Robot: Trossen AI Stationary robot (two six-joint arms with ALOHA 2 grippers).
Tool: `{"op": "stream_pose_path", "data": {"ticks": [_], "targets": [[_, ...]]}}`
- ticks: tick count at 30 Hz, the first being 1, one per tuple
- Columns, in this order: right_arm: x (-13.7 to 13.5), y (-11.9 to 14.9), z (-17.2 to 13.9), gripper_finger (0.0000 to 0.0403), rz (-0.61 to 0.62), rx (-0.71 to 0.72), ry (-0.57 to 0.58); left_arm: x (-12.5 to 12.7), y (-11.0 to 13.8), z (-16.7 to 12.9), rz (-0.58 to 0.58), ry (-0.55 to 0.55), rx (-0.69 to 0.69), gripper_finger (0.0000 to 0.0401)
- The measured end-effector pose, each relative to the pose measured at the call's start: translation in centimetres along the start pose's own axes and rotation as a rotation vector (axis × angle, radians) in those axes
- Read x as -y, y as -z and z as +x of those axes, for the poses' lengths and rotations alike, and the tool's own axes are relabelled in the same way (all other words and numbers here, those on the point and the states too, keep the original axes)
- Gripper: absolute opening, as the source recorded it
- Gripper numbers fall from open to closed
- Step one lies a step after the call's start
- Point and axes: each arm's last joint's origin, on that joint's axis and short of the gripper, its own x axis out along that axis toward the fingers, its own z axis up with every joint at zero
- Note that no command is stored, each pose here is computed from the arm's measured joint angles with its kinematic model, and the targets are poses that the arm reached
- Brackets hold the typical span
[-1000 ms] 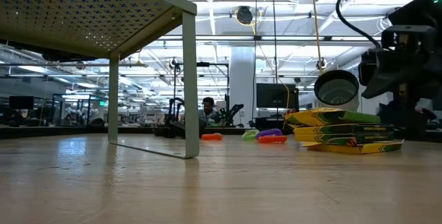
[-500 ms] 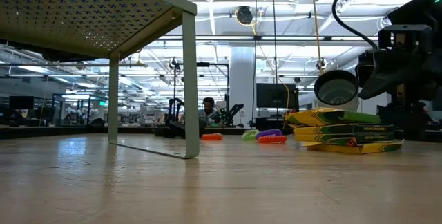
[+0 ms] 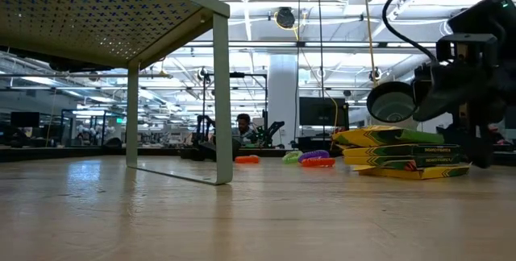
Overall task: Pick & Place Office Desk Supplies
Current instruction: Put the yellow crayon box into the bottom blue basket on the shelf
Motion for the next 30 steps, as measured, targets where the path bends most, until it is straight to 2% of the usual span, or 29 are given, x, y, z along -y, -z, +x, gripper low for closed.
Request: {"op": "stream_pose_path", "data": {"ticks": [21, 30], "targets": [[0.07, 0.01, 0.22, 0.0120, -0.016, -0.001, 0.002, 0.00, 0.00, 0.00, 0.000, 0.000, 0.000, 0.0269], [-0.52, -0.30, 0.20, 0.0063, -0.101, 0.034, -0.058, 0.00, 0.00, 0.00, 0.000, 0.000, 0.000, 0.0269]]}}
